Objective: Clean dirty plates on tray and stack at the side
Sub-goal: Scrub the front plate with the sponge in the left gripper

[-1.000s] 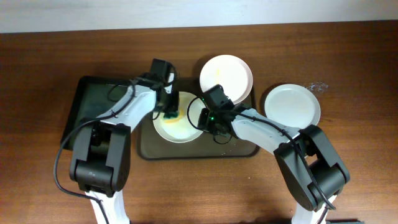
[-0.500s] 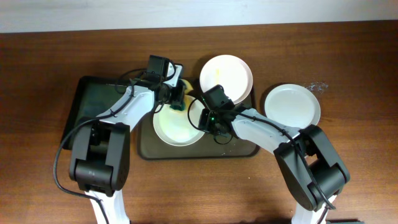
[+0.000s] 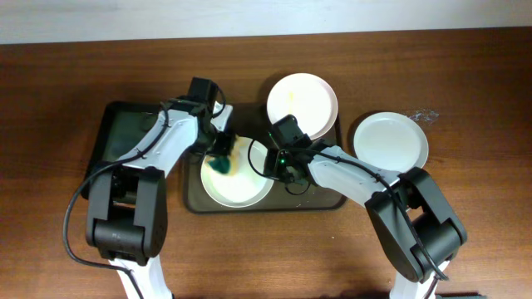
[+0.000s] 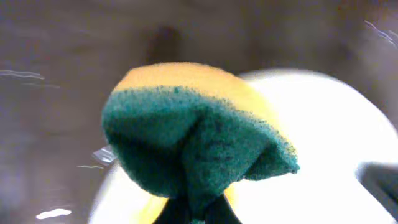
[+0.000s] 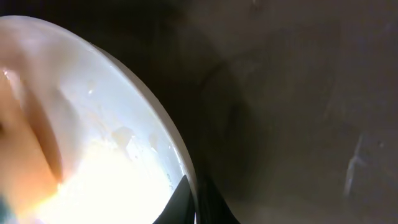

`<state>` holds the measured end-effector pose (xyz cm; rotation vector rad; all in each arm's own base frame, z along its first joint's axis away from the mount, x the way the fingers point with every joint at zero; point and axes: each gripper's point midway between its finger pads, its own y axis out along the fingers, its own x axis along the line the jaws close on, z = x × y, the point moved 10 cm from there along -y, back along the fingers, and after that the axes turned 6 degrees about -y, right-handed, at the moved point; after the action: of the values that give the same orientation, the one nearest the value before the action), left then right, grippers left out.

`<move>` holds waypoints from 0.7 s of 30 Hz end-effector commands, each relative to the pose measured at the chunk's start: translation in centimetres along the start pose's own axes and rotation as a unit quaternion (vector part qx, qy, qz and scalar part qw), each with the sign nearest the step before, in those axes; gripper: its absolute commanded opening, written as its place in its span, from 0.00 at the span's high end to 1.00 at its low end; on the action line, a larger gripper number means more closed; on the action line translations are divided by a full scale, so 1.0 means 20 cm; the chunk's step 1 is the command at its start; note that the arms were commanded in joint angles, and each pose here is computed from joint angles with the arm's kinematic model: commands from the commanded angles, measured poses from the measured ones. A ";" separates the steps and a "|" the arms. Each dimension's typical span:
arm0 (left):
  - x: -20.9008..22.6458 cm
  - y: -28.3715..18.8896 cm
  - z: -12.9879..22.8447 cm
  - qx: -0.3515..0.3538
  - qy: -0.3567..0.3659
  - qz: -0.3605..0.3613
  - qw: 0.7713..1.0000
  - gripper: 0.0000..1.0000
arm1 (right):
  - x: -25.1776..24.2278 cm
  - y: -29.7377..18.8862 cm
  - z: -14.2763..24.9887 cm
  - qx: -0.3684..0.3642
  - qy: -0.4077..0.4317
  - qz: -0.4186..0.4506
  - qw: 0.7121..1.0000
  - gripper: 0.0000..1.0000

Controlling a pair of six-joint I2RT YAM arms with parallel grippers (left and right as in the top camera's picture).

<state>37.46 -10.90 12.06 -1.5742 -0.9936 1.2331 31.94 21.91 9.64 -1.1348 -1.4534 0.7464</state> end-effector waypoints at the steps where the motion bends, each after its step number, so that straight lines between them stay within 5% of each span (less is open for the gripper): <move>1: -0.15 0.07 0.11 0.055 0.102 0.195 0.974 1.00 | -0.03 0.03 0.00 -0.002 0.012 0.017 1.000 0.96; 6: -0.15 0.07 0.10 0.052 0.101 0.188 0.976 1.00 | -0.03 0.03 0.00 -0.002 0.012 0.017 1.000 0.96; 10: -0.03 0.10 -0.02 -0.017 -0.005 0.009 1.000 1.00 | -0.03 0.03 0.00 -0.002 0.011 0.017 1.000 0.96; 16: 0.13 0.07 -0.07 -0.092 -0.127 -0.209 0.965 1.00 | -0.04 0.03 0.01 -0.001 0.012 0.019 1.000 0.96; 21: 0.11 0.08 0.04 -0.008 -0.129 -0.185 0.974 1.00 | -0.04 0.03 0.01 -0.002 0.012 0.020 1.000 0.96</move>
<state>38.07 -11.33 10.83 -1.3616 -1.3452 1.1982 32.18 22.02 9.74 -1.1422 -1.4500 0.7149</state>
